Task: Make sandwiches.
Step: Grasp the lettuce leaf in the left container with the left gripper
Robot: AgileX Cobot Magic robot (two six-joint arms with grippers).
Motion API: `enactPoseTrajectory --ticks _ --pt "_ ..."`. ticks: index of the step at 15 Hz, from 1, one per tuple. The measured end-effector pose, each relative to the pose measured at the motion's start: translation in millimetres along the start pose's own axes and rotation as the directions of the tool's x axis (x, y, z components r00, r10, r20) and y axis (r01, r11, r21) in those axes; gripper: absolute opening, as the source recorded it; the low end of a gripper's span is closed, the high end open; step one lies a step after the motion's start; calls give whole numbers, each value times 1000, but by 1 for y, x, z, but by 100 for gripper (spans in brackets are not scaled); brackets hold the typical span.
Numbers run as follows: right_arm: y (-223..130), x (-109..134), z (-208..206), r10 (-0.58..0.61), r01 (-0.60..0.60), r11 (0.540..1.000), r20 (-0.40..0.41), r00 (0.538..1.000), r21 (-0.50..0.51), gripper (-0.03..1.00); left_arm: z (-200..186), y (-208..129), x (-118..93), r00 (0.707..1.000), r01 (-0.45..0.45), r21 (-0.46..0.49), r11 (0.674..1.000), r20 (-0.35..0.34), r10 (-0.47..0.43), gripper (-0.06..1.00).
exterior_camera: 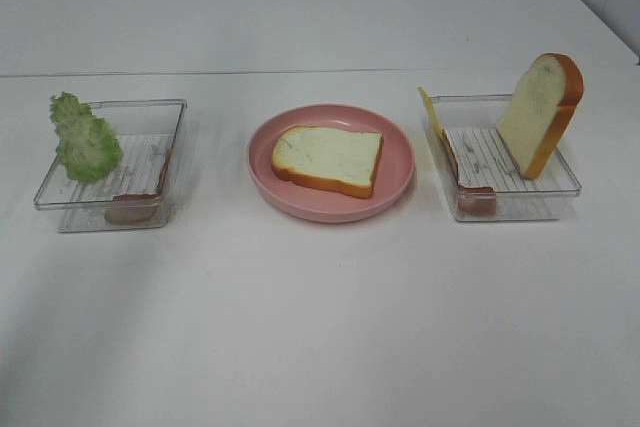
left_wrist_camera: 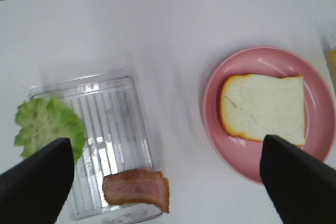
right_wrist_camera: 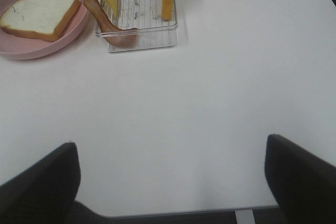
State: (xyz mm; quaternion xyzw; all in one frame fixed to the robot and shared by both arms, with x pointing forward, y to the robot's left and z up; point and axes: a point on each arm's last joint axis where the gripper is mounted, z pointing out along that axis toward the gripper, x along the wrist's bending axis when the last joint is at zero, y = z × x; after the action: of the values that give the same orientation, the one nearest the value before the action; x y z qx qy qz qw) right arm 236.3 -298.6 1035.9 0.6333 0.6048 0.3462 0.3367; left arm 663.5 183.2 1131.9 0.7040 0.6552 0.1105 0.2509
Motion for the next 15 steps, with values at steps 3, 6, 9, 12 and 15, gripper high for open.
enactPoseTrajectory --ticks 3,6,9,12,15 --pt "0 0 0 0 0 1000 0 1000 0 91 -19 -15 47 996 70 29 997 -60 -68 88" --pt "0 0 0 0 0 1000 0 1000 0 91 -24 -24 84 985 145 47 988 -106 -139 88" --pt "0 0 0 0 0 1000 0 1000 0 91 -12 -37 107 977 187 107 976 -125 -174 88" --pt "0 0 0 0 0 1000 0 1000 0 91 9 -56 118 976 194 199 961 -142 -167 88" --pt "0 0 0 0 0 1000 0 1000 0 91 26 -55 122 975 193 195 961 -144 -167 88"
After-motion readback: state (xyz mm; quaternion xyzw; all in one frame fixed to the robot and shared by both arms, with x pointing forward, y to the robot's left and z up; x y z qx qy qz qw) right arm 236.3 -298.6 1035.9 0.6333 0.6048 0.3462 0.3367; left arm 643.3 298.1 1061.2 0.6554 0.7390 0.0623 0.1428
